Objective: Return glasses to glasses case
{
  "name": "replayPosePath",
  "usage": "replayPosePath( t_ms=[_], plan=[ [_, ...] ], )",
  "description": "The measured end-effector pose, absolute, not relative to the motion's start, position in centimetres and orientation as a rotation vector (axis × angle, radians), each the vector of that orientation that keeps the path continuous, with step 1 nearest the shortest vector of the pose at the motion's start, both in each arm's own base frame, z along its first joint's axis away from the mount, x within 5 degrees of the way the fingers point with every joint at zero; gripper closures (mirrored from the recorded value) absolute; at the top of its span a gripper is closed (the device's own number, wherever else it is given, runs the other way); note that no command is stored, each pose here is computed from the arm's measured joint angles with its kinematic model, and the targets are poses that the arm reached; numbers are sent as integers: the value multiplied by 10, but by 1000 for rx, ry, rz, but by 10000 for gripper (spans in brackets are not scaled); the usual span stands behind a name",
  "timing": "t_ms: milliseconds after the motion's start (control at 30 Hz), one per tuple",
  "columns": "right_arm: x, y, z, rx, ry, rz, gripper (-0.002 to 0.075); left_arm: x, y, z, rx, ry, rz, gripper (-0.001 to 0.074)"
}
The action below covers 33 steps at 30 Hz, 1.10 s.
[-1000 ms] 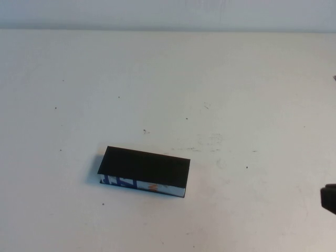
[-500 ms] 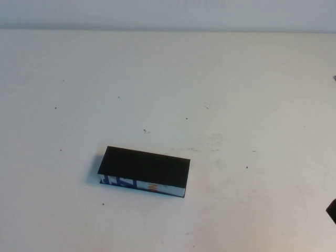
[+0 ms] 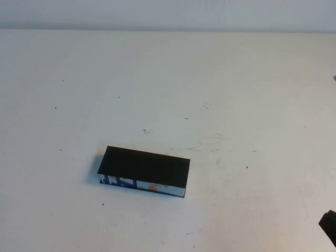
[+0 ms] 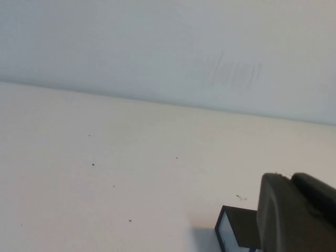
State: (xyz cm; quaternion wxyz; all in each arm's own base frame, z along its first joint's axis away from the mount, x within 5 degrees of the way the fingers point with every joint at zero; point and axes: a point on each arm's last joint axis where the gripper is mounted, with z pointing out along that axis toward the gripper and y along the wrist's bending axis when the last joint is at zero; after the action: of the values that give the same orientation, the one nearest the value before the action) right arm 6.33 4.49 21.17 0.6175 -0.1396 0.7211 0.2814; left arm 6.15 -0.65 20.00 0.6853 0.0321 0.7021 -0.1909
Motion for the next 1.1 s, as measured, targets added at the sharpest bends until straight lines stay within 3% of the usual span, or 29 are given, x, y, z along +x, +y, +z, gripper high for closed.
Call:
replayPosePath(
  t_ms=[400,567,1100],
  plan=[
    [62,13,198,35,1786,305,737,62,-5,200,60,1575,-419,736],
    [52,12,190,27,1797,247,737,62,-5,200,57,1576,-419,736],
    [52,17,175,54,1841,343,737,62,-5,200,53,1578,-417,736]
  ],
)
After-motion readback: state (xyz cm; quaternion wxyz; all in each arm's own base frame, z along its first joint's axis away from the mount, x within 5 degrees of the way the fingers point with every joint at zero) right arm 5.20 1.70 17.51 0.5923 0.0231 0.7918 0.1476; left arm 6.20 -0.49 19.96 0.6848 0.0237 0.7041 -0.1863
